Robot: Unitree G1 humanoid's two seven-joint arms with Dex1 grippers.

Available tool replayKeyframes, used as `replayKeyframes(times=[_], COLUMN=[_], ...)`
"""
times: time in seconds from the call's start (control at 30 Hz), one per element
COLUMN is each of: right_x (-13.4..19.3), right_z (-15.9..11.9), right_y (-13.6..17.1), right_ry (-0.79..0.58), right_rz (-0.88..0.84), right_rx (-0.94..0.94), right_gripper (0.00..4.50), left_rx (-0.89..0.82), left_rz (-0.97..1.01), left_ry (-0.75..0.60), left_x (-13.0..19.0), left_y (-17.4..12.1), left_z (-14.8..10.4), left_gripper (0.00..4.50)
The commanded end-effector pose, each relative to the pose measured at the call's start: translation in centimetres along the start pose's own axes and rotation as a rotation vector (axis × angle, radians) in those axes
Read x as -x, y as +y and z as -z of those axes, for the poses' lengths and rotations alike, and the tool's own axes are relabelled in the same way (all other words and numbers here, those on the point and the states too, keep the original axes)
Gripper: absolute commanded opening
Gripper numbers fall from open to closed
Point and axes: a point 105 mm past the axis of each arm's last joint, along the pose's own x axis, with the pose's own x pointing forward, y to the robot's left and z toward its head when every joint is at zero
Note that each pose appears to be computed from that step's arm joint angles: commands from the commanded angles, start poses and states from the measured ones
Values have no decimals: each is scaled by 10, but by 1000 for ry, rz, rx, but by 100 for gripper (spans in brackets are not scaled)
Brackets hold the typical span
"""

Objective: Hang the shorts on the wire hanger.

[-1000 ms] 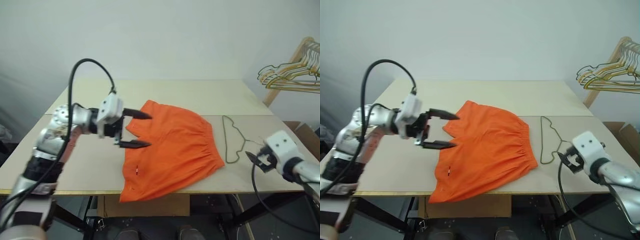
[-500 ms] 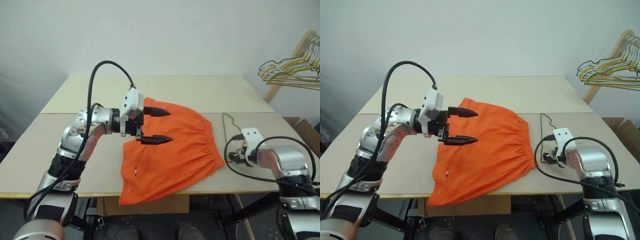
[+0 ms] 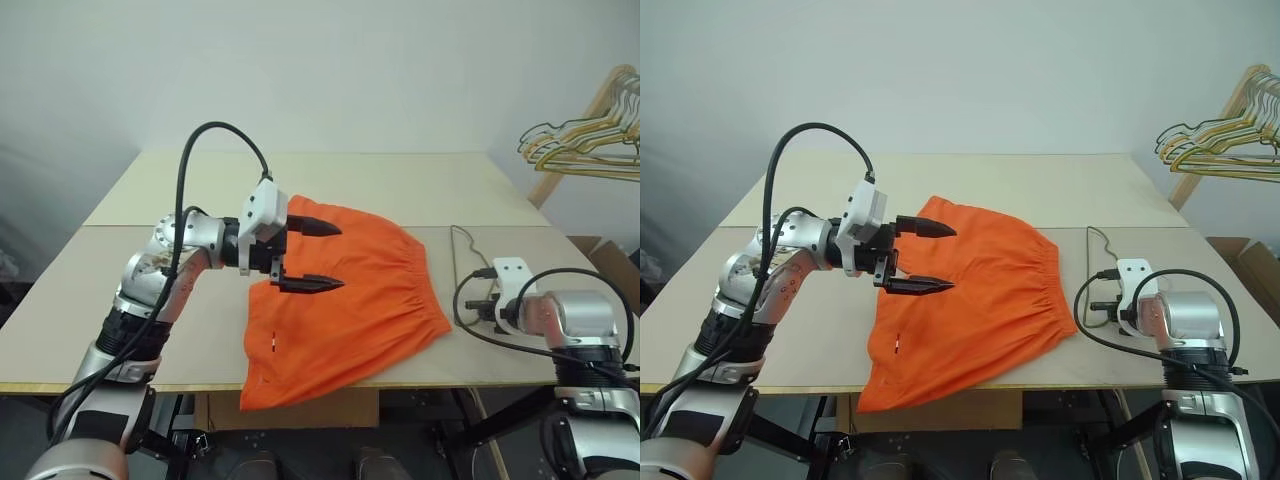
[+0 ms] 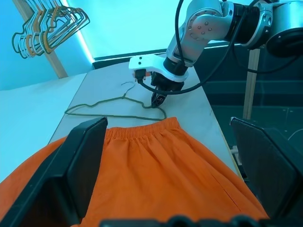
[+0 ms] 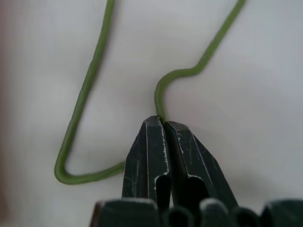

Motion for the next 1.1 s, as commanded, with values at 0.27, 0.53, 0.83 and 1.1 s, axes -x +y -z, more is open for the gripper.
replayKeyframes(times=[0.27, 0.53, 0.83, 1.1], right_x=[86, 129, 160, 172], right_z=[-95, -96, -115, -124], right_y=[-20, 37, 52, 61], right_ry=[-677, -1106, -1401, -1474], right_rz=[463, 456, 537, 539], right_rx=[859, 1566, 1673, 1681], right_gripper=[2, 2, 2, 0], left_rx=[-125, -150, 11, -64], left_rz=[-102, -192, -29, 114], left_ry=[-11, -10, 163, 397], left_x=[2, 6, 10, 2], left_y=[35, 77, 80, 64], left_z=[-18, -34, -5, 37], left_gripper=[450, 450, 450, 412])
